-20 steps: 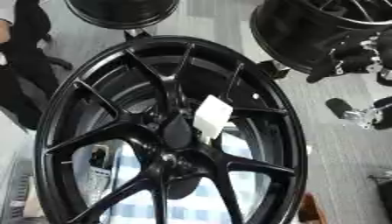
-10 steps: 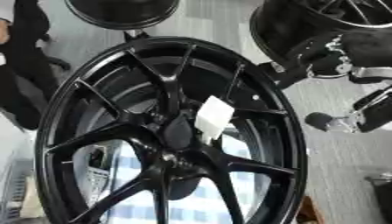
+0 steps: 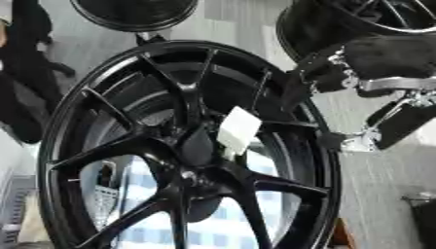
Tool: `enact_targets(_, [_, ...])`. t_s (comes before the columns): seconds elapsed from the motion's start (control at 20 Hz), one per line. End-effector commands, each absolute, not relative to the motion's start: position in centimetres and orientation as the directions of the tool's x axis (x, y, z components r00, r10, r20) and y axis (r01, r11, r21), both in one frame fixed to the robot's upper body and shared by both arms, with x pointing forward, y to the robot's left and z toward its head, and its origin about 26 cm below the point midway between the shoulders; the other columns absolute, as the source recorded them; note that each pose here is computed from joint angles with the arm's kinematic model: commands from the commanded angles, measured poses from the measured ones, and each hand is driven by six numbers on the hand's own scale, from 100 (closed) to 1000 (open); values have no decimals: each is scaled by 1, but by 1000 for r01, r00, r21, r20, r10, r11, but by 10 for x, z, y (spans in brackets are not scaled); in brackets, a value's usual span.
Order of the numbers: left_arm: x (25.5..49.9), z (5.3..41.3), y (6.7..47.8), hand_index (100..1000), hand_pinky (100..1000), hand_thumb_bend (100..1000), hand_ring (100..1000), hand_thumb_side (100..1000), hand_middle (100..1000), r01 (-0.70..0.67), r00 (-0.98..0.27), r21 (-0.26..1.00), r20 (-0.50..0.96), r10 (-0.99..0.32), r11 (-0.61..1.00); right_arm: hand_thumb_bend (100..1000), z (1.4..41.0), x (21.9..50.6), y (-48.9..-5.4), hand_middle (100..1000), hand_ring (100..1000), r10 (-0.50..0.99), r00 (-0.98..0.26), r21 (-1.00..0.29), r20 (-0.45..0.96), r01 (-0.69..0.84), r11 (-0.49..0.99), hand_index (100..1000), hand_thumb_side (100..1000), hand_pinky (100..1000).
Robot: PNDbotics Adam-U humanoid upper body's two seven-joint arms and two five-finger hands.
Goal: Pull the pin out of the wheel hub.
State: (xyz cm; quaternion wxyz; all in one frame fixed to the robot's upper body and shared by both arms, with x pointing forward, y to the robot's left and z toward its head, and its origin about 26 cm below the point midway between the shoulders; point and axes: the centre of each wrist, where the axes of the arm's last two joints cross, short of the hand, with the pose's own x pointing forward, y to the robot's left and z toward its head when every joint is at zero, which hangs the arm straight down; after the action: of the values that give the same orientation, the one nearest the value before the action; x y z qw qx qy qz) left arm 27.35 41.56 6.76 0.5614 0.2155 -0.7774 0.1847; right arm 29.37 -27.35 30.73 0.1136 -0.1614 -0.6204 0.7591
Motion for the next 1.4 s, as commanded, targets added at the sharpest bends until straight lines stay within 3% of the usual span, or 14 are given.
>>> enact_targets(0.05, [276, 80, 422, 806, 893, 100, 707, 869, 619, -534, -292, -17, 942, -166, 845, 256, 318, 291, -268, 803, 809, 368, -924, -979, -108, 34, -201, 865, 268, 875])
enact_targets(0.35, [277, 79, 422, 806, 893, 100, 707, 873, 618, -533, -289, -14, 943, -166, 846, 281, 327, 291, -260, 820, 822, 369, -922, -984, -117, 56, -170, 869, 218, 881])
enact_targets(0.7, [279, 81, 420, 806, 893, 100, 707, 871, 618, -527, -294, -12, 940, -170, 850, 279, 325, 293, -252, 840, 859, 366, -925, -984, -101, 38, -174, 876, 244, 889])
enact_targets(0.85, [280, 82, 420, 805, 893, 100, 707, 873, 618, -525, -295, -9, 940, -171, 851, 280, 325, 293, -248, 837, 854, 368, -924, -984, -100, 36, -176, 873, 219, 886])
enact_targets(1.4, [283, 84, 418, 805, 894, 100, 707, 881, 617, -523, -299, -2, 937, -181, 852, 266, 318, 295, -238, 837, 843, 382, -921, -986, -78, 13, -168, 873, 259, 876])
